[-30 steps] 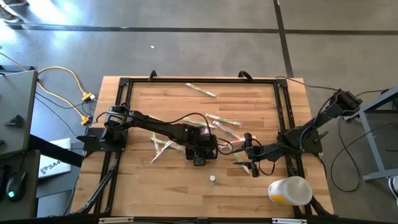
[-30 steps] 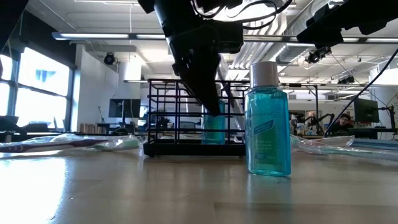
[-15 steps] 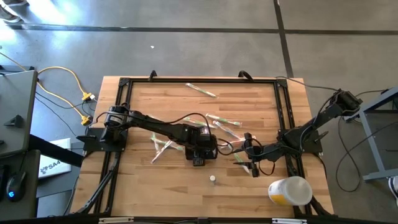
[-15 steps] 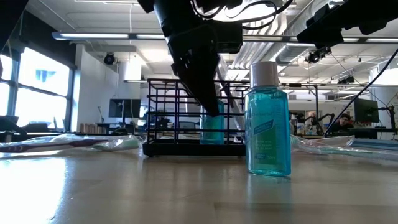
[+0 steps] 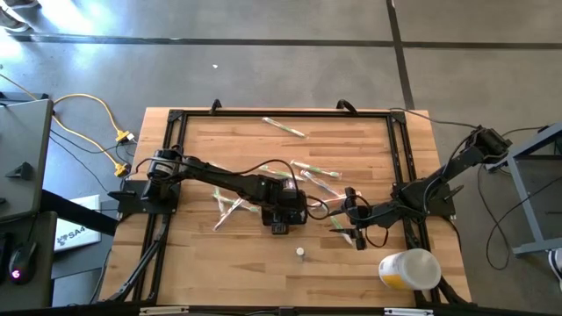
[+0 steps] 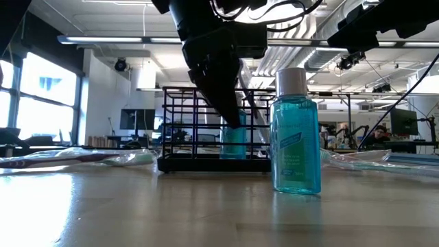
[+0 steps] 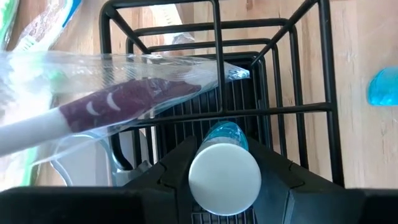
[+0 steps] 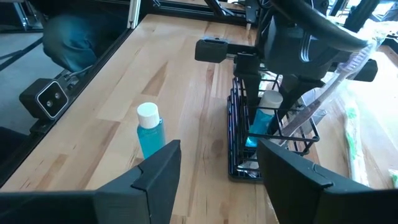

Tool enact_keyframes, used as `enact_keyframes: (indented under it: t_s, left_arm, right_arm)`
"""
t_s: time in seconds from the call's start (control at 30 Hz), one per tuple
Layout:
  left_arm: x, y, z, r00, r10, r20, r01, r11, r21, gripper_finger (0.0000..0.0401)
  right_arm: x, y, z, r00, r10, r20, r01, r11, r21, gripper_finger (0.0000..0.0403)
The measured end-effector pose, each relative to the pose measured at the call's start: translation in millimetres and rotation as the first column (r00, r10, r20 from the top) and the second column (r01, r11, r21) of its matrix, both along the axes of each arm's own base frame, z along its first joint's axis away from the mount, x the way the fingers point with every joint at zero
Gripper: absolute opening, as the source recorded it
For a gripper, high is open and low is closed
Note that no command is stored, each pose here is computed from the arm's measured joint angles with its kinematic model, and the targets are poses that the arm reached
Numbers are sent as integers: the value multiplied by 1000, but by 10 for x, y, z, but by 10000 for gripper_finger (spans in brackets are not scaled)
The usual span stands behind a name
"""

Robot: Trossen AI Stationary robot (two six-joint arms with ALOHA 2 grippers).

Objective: Pick & Place toothbrushing station
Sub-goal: Put the mouthwash into the wire organizer

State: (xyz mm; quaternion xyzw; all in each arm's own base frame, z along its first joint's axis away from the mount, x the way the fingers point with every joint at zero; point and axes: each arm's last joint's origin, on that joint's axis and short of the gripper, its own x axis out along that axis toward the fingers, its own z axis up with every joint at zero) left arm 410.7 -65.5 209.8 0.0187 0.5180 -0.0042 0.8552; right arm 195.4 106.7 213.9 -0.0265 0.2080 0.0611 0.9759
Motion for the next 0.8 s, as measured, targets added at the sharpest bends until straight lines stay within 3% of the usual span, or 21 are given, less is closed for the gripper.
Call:
enact_keyframes:
  t_s: [0.33,0.8]
  left_arm:
    - [32,-4,132,1000,0,12,0,1000,-1,122]
    - [36,-3,163,1000,-5,25,5,1000,3,203]
  right_arm:
    - [-1,1,0,1000,2,0,-2,1000,-2,204]
    - [-3,0,-7,1000,1,-6,-1,1000,1,204]
